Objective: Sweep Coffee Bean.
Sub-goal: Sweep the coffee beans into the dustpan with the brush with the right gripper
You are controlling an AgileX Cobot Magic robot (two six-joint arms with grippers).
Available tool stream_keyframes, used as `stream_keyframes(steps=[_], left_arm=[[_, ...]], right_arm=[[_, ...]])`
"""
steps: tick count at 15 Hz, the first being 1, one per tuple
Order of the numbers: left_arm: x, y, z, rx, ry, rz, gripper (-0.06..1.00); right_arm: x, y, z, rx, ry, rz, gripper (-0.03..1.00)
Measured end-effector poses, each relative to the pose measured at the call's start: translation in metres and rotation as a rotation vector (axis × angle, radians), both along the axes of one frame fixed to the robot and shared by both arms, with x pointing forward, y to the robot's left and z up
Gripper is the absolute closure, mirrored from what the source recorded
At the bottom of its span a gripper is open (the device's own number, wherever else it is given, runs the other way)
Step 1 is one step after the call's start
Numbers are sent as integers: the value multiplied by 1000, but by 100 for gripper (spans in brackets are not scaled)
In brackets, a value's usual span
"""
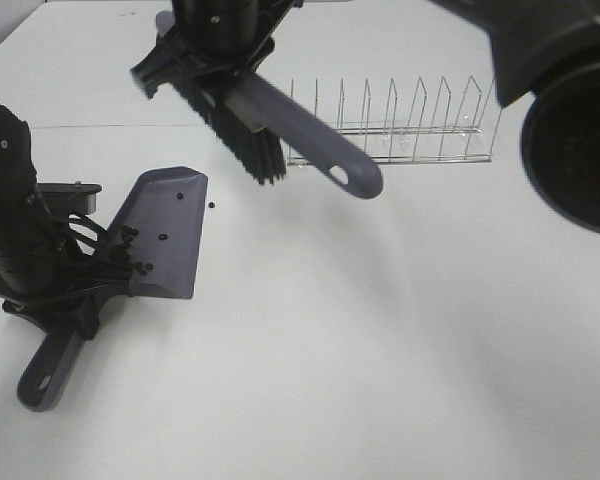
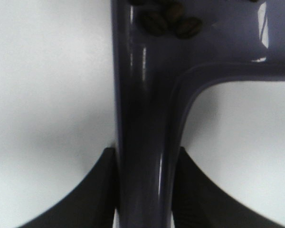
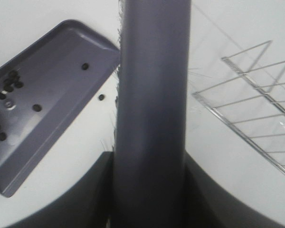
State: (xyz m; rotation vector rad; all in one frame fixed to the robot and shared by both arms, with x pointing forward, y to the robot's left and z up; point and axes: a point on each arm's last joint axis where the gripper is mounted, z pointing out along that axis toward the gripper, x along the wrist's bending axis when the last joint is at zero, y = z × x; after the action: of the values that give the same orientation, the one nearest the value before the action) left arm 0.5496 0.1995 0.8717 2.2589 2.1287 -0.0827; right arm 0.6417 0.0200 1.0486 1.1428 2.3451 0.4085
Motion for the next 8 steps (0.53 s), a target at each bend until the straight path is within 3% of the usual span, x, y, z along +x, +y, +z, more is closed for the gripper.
stream_keyframes(steps=[5,8], left_arm=[[0,0,0,0,0,0,68],[0,0,0,0,0,0,68]], right_arm=[[27,-86,50,36,-57,-164,61],[29,-142,48,17,17,-270,61]])
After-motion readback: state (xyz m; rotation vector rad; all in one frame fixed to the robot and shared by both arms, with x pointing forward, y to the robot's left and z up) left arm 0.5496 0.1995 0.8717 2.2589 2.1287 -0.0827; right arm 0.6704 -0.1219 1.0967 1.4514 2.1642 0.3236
